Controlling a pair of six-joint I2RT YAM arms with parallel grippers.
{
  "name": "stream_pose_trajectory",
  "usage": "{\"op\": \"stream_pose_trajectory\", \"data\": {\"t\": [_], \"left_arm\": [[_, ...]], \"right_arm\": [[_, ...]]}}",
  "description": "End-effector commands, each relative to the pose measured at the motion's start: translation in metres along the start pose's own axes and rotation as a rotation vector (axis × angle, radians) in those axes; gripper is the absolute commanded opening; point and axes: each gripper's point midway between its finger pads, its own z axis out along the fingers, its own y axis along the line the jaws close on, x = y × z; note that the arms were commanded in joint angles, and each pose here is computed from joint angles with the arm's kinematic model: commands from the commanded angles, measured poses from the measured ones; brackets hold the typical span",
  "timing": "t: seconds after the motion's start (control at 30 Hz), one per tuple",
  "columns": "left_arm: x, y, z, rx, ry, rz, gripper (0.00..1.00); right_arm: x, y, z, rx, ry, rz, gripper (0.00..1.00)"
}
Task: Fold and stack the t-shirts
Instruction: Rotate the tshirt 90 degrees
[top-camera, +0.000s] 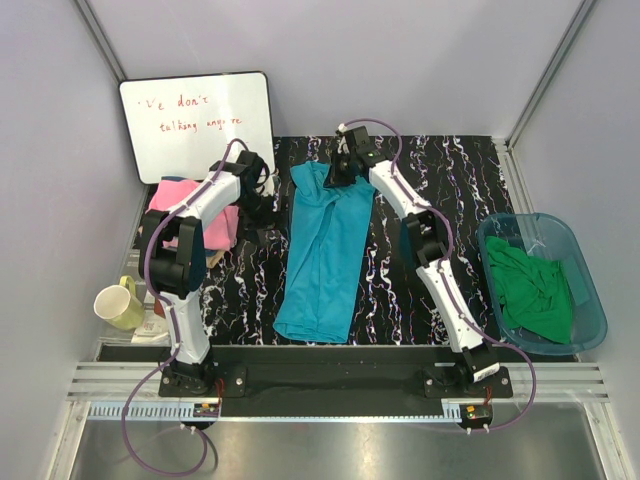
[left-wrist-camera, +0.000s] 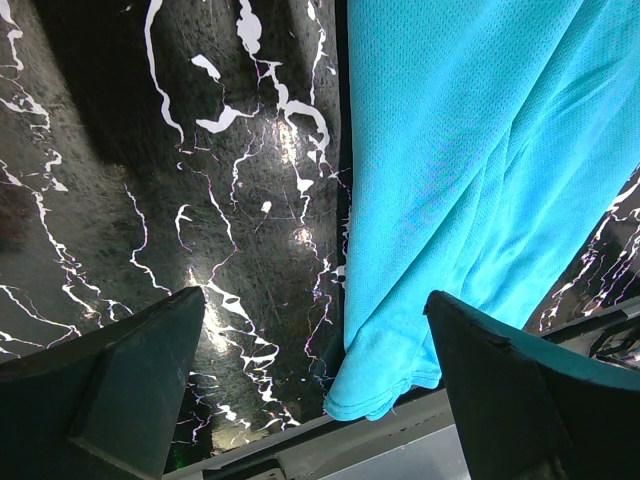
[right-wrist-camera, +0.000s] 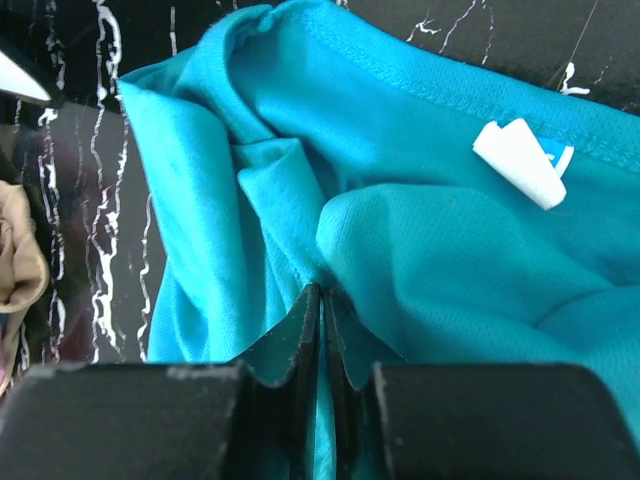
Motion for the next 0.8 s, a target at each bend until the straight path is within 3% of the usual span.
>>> {"op": "stream_pose_trajectory", "data": {"t": [0.0,0.37,0.5,0.6,0.63,0.77], "left_arm": [[-0.010,-0.005,-0.005,0.020,-0.031,0.024,0.99],[-0.010,-0.005,-0.005,0.023,-0.037,0.026,0.99],[-0.014,-0.008,-0.009,0.021,-0.055,0.055,0.99],[-0.017,-0.014,-0.012,0.007,-0.072,0.112,0.99],[-0.014,-0.021,-0.011,0.008,-0.068,0.136,0.99],[0.002,-0.048,-0.010,-0.004,-0.060,0.248,0.99]], "right_arm": [[-0.060,0.053,-0.061,-0.057,-0.139,-0.084,0.11],[-0.073,0.053,-0.088,-0.022,-0.162,-0.109,0.11],[-0.065,0.035,-0.100,0.031,-0.126,-0.101,0.17],[-0.060,0.024,-0.124,0.055,-0.101,-0.079,0.31],[-0.065,0.029,-0.141,0.049,-0.115,-0.080,0.43],[-0.045,0.024,-0.169,0.032,-0.052,-0.034,0.62]]}}
